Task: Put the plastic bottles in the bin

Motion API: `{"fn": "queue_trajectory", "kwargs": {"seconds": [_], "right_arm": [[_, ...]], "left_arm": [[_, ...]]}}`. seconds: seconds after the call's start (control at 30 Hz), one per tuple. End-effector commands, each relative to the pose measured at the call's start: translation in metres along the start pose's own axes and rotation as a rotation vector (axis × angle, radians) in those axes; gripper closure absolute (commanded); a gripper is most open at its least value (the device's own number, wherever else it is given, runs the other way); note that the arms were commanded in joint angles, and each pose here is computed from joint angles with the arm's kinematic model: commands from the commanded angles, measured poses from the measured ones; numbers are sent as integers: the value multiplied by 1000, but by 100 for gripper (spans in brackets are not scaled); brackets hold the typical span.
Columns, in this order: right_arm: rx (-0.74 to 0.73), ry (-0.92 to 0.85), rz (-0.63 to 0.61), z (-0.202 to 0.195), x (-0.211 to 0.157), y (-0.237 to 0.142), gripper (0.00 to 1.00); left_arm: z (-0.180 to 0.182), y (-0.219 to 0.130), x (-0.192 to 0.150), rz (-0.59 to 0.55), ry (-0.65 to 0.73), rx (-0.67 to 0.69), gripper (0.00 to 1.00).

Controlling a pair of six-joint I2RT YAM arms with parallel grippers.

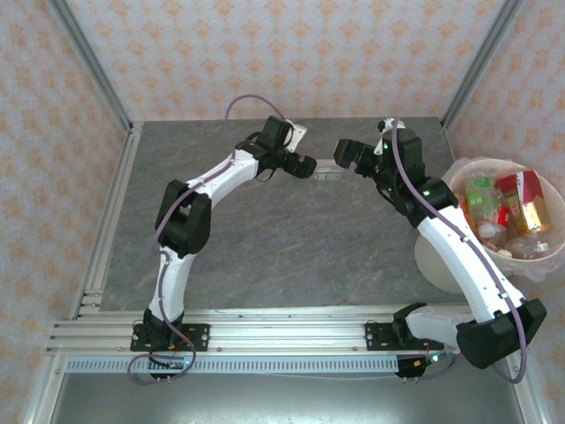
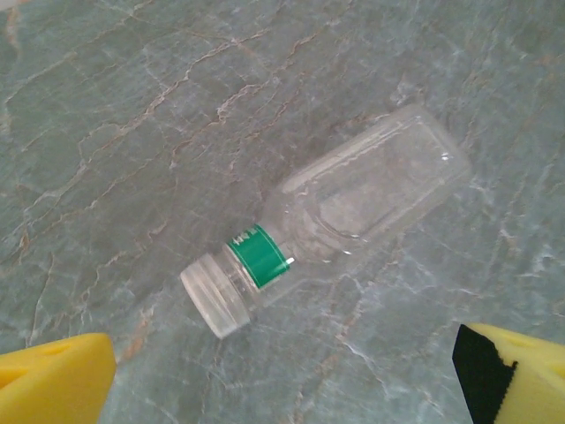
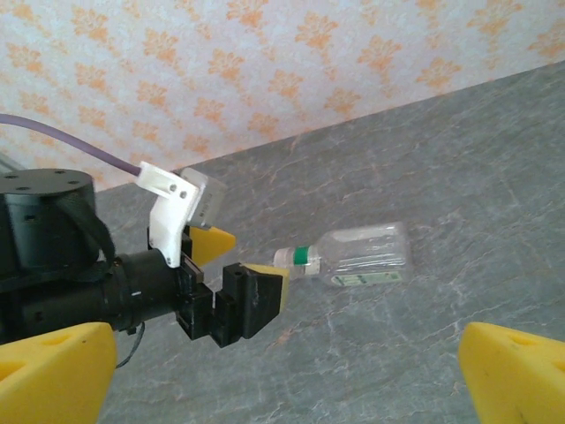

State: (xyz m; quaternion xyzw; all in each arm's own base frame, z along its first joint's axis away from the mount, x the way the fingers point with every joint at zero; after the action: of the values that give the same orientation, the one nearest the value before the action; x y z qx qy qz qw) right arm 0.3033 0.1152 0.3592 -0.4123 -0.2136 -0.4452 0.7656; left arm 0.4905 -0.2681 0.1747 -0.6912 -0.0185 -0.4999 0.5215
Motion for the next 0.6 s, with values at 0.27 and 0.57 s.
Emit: {"fn": "queue_trajectory", "kwargs": {"seconds": [0.27, 0.57], "right_arm": [[-81, -21, -38, -15, -3, -4, 1], [-119, -46, -31, -21, -7, 0, 1]], "left_arm": [[11, 25, -2, -57, 453, 38, 0], [15, 59, -21, 175, 733, 56, 0]]}}
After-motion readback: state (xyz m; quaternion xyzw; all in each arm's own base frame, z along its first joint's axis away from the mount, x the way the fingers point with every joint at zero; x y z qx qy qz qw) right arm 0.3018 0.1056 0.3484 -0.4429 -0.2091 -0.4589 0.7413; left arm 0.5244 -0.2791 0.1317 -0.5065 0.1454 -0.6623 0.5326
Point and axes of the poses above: each hand's point on the last joint's axis, 136 mm out from that joint toward the fingers, its own y axis out along the fingers, its own z axis along the line the jaws close on, x = y × z, the point moved 6 cm from there along -y, back along the fingers, and after that the axes turned 13 degrees about y, right-handed, at the moved point
